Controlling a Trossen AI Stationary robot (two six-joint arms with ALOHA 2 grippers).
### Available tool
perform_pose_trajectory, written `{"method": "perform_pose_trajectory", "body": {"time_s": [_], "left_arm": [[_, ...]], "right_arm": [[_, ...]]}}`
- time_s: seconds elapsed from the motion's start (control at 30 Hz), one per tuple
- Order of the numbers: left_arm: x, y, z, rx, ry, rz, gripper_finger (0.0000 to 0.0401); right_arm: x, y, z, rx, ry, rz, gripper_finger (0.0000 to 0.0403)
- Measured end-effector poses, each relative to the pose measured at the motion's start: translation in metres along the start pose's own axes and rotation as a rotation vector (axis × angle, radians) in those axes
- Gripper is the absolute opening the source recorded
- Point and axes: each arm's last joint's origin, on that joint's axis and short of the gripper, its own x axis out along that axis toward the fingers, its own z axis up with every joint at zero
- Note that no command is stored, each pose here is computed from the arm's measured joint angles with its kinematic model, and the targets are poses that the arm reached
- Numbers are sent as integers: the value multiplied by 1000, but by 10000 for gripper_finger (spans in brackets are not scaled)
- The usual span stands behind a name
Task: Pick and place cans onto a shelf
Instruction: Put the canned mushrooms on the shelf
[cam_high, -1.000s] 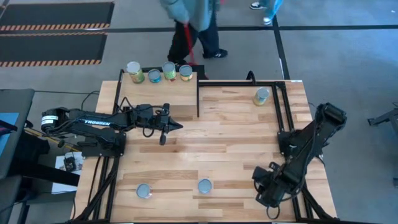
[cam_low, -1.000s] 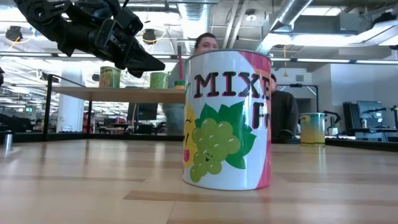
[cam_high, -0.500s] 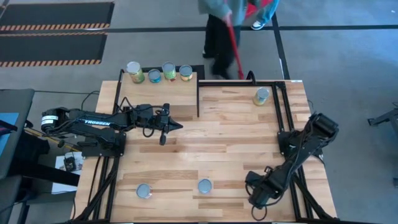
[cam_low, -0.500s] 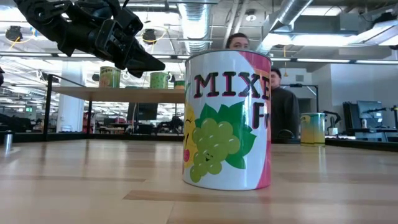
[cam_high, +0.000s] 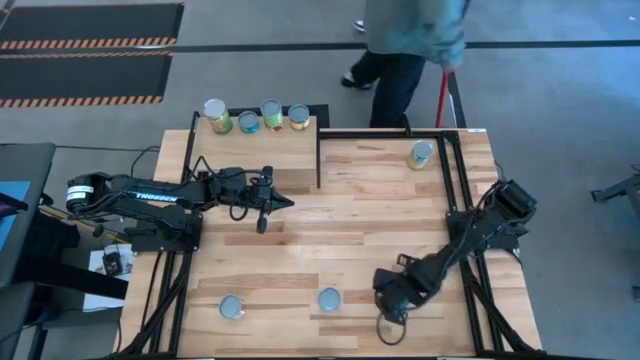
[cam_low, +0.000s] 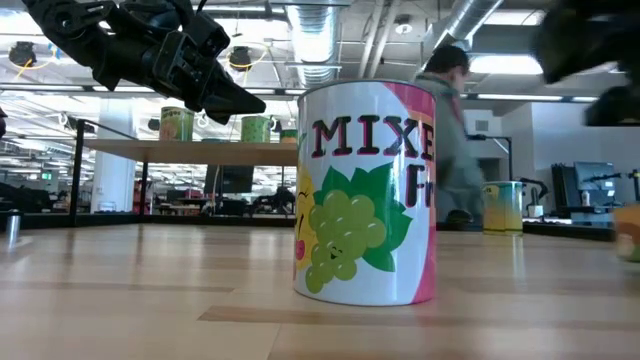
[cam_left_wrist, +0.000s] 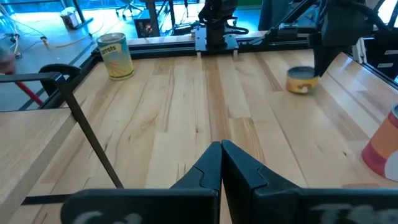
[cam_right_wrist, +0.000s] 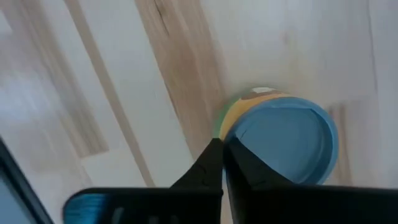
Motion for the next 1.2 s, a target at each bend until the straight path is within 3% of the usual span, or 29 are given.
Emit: {"method": "perform_pose_trajectory", "body": {"time_s": [0.4, 0.63, 0.87, 1.03, 1.2], "left_arm": [[0, -3, 0, 17, -6, -49, 0], [2, -13, 1, 48, -9, -91, 0], [3, -22, 3, 58, -13, -121, 0], [4, -26, 3, 57, -11, -137, 0], [4, -29, 3, 57, -11, -145, 0]], "right_arm": [[-19, -62, 103, -299, -219, -23, 14], [-4, -99, 150, -431, -296, -22, 21], [3, -105, 175, -469, -302, -36, 35], [6, -99, 178, -513, -302, -35, 82], [-14, -89, 177, -535, -372, -19, 132]]}}
